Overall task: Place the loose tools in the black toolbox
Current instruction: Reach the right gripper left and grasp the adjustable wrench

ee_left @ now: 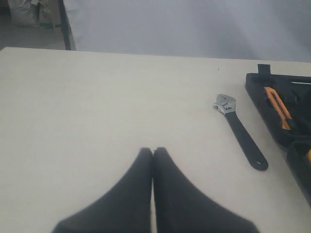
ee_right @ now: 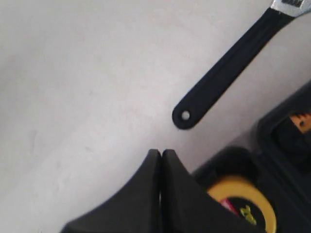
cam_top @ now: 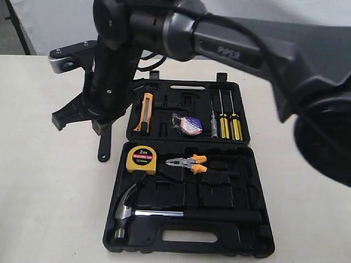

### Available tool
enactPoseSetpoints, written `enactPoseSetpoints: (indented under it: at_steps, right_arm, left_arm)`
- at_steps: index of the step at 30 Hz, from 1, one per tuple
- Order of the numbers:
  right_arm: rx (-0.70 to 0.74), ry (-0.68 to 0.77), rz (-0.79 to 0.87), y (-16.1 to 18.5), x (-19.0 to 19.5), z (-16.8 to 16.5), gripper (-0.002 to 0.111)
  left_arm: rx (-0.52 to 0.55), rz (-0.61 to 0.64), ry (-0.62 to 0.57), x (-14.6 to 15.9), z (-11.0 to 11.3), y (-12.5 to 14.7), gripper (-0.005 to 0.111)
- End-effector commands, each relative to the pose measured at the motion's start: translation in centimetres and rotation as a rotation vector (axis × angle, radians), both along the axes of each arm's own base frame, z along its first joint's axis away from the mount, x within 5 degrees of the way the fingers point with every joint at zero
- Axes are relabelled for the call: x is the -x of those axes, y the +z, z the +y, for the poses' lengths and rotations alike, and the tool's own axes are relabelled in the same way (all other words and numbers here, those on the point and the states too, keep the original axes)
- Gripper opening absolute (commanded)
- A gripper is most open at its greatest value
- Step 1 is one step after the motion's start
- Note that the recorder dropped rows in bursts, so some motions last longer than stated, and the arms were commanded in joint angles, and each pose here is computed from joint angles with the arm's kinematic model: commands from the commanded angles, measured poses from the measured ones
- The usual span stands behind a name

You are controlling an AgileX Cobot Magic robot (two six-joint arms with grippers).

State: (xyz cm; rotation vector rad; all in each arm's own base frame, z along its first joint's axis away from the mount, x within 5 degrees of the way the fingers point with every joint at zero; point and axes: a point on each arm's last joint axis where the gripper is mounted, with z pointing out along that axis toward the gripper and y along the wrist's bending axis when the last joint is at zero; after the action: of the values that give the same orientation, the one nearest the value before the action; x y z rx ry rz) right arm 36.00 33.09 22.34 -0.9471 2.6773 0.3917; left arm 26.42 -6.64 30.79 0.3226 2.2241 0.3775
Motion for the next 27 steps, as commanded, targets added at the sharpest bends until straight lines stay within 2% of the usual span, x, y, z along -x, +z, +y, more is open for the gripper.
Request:
enactPoseSetpoints:
  at_steps: [1, 8, 15, 21, 27]
  right_arm:
    - [0.006, -0.1, -0.02, -2.5, -2.6, 1.3, -0.001]
    - [0.059, -0.127, -0.046, -6.4, -4.7, 2.6, -0.001]
    - [0.096, -0.15, -0.001, -9.3, -4.9, 2.6, -0.001]
    - [0.161, -0.123, 0.084, -10.3, -3.5, 2.9, -0.001]
    - [0.145, -0.099, 0.105, -10.2, -2.0, 4.5, -0.001]
  left_arm:
    - [0.027, -0.005, 0.001, 0.2, 0.0, -0.1, 0.001]
    - [0.027, -0.005, 0.001, 0.2, 0.0, -0.1, 0.001]
    - [0.027, -0.005, 0.001, 0.2, 0.0, -0.1, 0.001]
    - [0.027, -0.005, 0.001, 0.2, 0.0, -0.1, 0.001]
    - [0.027, -0.005, 0.001, 0.2, 0.0, -0.1, 0.001]
